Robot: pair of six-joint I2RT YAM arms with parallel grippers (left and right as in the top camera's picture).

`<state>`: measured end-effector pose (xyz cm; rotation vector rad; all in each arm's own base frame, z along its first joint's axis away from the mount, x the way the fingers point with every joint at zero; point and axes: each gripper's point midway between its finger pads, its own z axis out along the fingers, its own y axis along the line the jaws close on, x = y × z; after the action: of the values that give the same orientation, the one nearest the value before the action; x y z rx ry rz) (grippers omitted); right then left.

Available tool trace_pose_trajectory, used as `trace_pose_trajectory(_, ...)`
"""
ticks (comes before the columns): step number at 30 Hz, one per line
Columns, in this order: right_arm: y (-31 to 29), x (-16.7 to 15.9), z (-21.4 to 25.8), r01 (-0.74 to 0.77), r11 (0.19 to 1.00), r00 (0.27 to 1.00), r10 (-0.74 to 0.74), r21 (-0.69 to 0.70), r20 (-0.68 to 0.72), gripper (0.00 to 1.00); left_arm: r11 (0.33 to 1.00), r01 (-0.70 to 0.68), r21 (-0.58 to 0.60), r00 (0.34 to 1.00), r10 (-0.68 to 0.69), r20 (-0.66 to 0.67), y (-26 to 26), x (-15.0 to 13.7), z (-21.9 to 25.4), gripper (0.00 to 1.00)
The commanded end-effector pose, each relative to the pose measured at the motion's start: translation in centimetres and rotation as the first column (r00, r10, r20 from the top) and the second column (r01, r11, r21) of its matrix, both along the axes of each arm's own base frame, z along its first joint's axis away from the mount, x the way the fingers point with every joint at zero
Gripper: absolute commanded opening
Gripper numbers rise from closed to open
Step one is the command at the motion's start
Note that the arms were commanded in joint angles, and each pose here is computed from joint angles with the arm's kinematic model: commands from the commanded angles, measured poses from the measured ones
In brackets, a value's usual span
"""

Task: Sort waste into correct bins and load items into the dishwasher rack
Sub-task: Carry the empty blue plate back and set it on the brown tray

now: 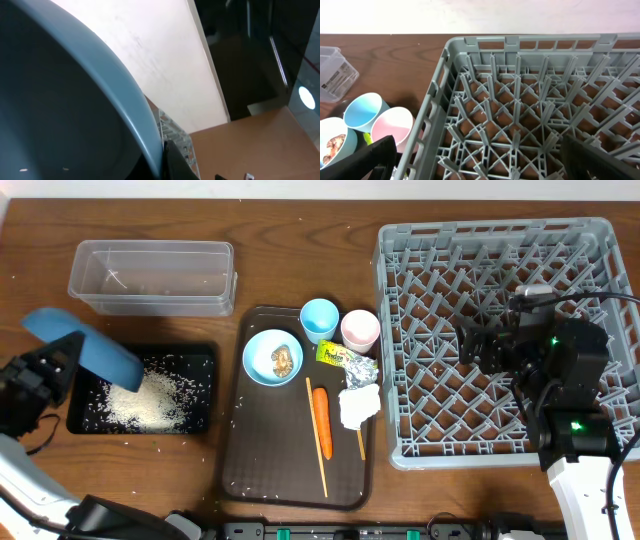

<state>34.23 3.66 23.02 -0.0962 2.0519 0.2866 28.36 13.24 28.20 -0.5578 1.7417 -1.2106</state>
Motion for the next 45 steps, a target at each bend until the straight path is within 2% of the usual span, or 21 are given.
trace_pose_trajectory(1, 0.1, 0.2, 1.0, 0.000, 1.000, 1.000, 0.000, -0.003, 0.022, 0.99, 0.994, 0.066, 0.086, 0.998, -0.066, -0.002, -2.5, 0.9, 0.5, 0.06)
trace_pose_trajectory(5, 0.1, 0.2, 0.9, 0.000, 1.000, 1.000, 0.000, -0.003, 0.021, 0.99, 0.973, 0.106, 0.204, 0.990, -0.085, -0.113, -5.1, 2.3, -0.6, 0.06)
trace_pose_trajectory(11, 0.1, 0.2, 0.9, 0.000, 1.000, 1.000, 0.000, -0.003, 0.021, 0.99, 0.895, 0.123, 0.428, 0.986, -0.061, -0.155, -10.1, 3.6, 0.6, 0.06)
trace_pose_trajectory(15, 0.1, 0.2, 0.9, 0.000, 1.000, 1.000, 0.000, -0.003, 0.021, 0.99, 0.810, 0.175, 0.559, 0.979, -0.084, -0.184, -14.4, 3.0, 0.5, 0.06)
trace_pose_trajectory(19, 0.1, 0.2, 0.9, 0.000, 1.000, 1.000, 0.000, -0.003, 0.020, 0.99, 0.705, 0.311, 0.638, 0.942, -0.136, -0.308, -19.0, 0.9, -2.1, 0.06)
trace_pose_trajectory(22, 0.1, 0.2, 0.9, 0.003, 1.000, 1.000, -0.003, -0.004, 0.019, 0.99, 0.609, 0.451, 0.652, 0.887, -0.222, -0.405, -22.8, -1.2, -4.2, 0.06)
trace_pose_trajectory(27, 0.1, 0.2, 0.9, 0.003, 1.000, 1.000, -0.003, -0.004, 0.019, 0.99, 0.393, 0.640, 0.660, 0.767, -0.375, -0.520, -29.3, -4.9, -7.2, 0.06)
trace_pose_trajectory(29, 0.1, 0.2, 0.8, 0.003, 1.000, 1.000, -0.003, -0.004, 0.016, 0.99, 0.335, 0.679, 0.653, 0.731, -0.384, -0.564, -30.9, -6.0, -8.4, 0.06)
trace_pose_trajectory(31, 0.1, 0.1, 0.6, 0.003, 1.000, 1.000, -0.003, -0.004, 0.008, 0.99, 0.246, 0.729, 0.639, 0.678, -0.385, -0.626, -32.4, -7.5, -10.1, 0.06)
trace_pose_trajectory(35, 0.1, -0.1, 0.2, 0.004, 1.000, 1.000, -0.004, -0.004, -0.011, 0.99, 0.108, 0.790, 0.603, 0.607, -0.278, -0.745, -32.7, -9.5, -13.7, 0.06)
trace_pose_trajectory(39, -0.5, 0.0, -0.1, 0.032, 0.999, 0.999, -0.032, -0.020, -0.019, 0.99, 0.028, 0.841, 0.540, 0.535, -0.185, -0.824, -32.9, -10.9, -16.6, 0.06)
trace_pose_trajectory(45, -0.5, 0.1, -0.6, 0.032, 0.999, 0.999, -0.033, -0.020, -0.037, 0.98, -0.026, 0.882, 0.470, 0.465, -0.109, -0.879, -33.3, -12.3, -19.5, 0.06)
